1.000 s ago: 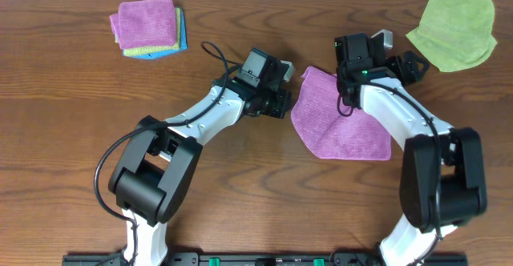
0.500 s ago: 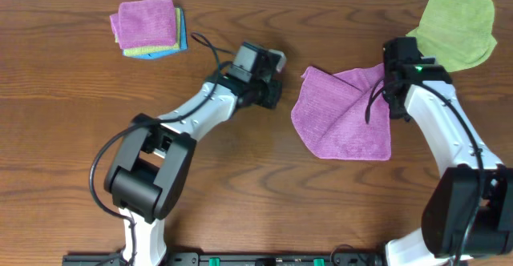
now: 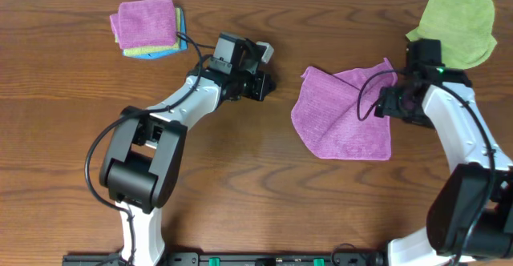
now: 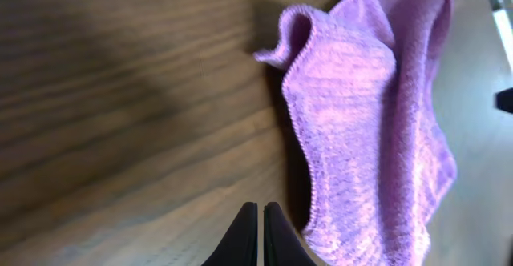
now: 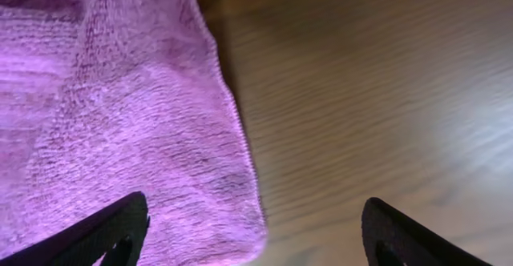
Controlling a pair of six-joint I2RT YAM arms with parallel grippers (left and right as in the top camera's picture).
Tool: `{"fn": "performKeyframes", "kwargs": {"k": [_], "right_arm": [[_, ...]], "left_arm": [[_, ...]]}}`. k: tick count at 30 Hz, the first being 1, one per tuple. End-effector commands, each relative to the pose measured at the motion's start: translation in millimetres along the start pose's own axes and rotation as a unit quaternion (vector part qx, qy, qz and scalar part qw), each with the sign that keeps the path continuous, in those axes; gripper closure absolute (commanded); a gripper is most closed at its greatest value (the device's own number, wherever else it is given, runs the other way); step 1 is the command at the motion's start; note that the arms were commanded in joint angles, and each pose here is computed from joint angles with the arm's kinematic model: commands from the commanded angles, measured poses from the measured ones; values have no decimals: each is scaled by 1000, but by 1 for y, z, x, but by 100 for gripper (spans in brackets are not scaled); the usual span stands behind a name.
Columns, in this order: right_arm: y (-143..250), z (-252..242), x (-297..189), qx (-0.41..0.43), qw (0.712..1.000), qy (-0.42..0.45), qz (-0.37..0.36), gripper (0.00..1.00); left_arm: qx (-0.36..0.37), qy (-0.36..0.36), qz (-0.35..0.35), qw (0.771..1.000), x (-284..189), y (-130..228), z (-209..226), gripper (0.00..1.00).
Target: Fold the cloth
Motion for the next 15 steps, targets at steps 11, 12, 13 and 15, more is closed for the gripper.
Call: {"fn": "performKeyframes", "kwargs": {"k": [11,12,13,15], "right_arm": [[3,-73,14,41,964,-264,-18,17],[2,-77,14,43,960,-275,-24,17],[1,-80,13,44,956,-288,-32,17],[0,-83,11,40,946,-317,-48,16]], "left_arm": [[-56,66,21,996,25,6,-14,94],[-60,67,22,996,26,6,-14,94],[-63,67,22,996,27,6,-16,94],[-65,69,18,995,27,5,-17,94]]}}
Point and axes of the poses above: each gripper's point midway between its finger pads, its own x axis out along the fingers, its own z axis along the line the jaws close on, y = z × x, the point moved 10 cm from there along -x, back along the fingers, and after that the axes turned 2 degrees about x, right-handed, at the moved point
